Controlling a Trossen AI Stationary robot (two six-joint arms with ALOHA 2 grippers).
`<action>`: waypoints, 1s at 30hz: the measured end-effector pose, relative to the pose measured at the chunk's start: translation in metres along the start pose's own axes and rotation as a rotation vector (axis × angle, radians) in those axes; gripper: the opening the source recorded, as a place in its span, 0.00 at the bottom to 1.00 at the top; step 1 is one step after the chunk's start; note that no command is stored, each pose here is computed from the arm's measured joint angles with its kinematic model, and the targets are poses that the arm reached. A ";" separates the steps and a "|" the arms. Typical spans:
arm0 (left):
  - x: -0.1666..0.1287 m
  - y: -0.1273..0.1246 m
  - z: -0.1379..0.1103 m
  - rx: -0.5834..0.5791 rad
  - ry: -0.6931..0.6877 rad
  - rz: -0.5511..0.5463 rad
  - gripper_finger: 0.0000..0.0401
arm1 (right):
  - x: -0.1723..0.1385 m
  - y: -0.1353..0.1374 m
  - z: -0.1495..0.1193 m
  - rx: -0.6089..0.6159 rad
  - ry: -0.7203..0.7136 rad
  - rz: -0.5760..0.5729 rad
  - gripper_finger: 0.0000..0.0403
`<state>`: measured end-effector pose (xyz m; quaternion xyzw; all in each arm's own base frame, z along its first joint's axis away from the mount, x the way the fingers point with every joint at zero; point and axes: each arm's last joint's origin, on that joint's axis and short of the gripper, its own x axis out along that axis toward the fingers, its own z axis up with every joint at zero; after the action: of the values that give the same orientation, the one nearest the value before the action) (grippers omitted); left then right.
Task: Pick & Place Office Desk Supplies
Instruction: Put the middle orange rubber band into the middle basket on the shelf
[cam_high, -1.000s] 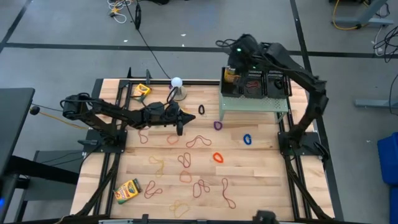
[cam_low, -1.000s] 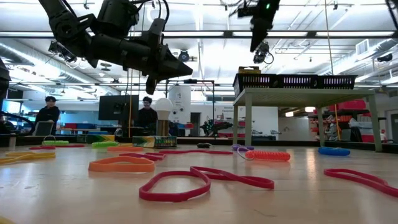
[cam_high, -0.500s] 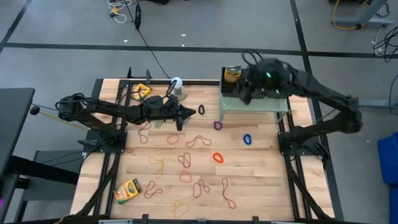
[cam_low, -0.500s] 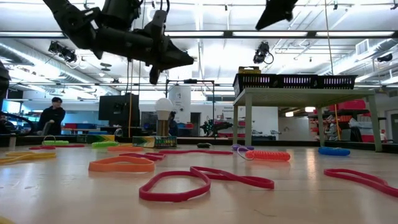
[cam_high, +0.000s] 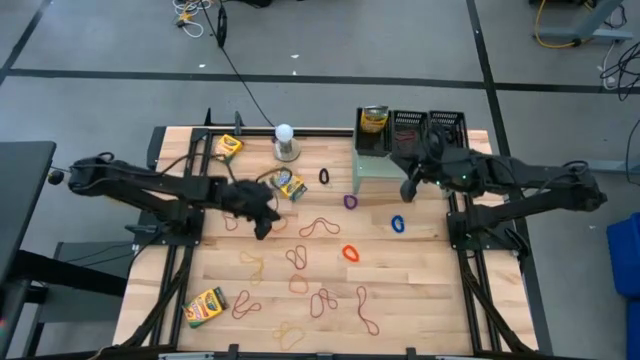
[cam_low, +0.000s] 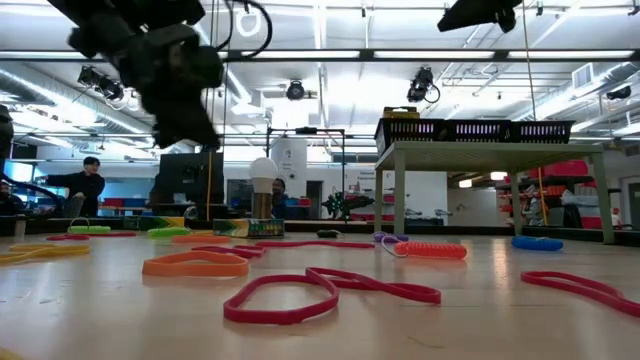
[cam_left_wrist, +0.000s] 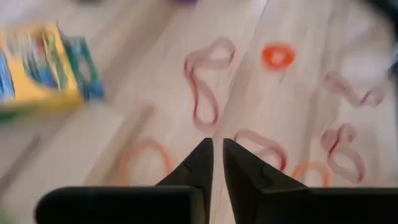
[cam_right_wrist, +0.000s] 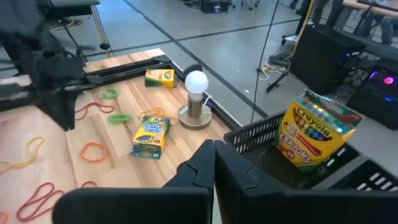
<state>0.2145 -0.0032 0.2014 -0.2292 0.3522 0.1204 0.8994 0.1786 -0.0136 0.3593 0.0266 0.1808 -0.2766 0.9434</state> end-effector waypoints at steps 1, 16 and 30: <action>0.002 -0.002 -0.005 -0.008 0.030 0.028 0.14 | 0.001 0.001 -0.001 0.000 -0.002 0.001 0.02; 0.049 -0.007 -0.037 -0.014 0.192 0.195 0.42 | 0.007 0.003 -0.009 -0.008 -0.007 0.001 0.03; 0.072 -0.001 -0.049 0.107 0.236 0.286 0.09 | 0.007 0.003 -0.009 -0.021 0.002 0.002 0.03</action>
<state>0.2388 -0.0243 0.1204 -0.1411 0.4904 0.2003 0.8364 0.1829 -0.0133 0.3478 0.0171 0.1844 -0.2736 0.9438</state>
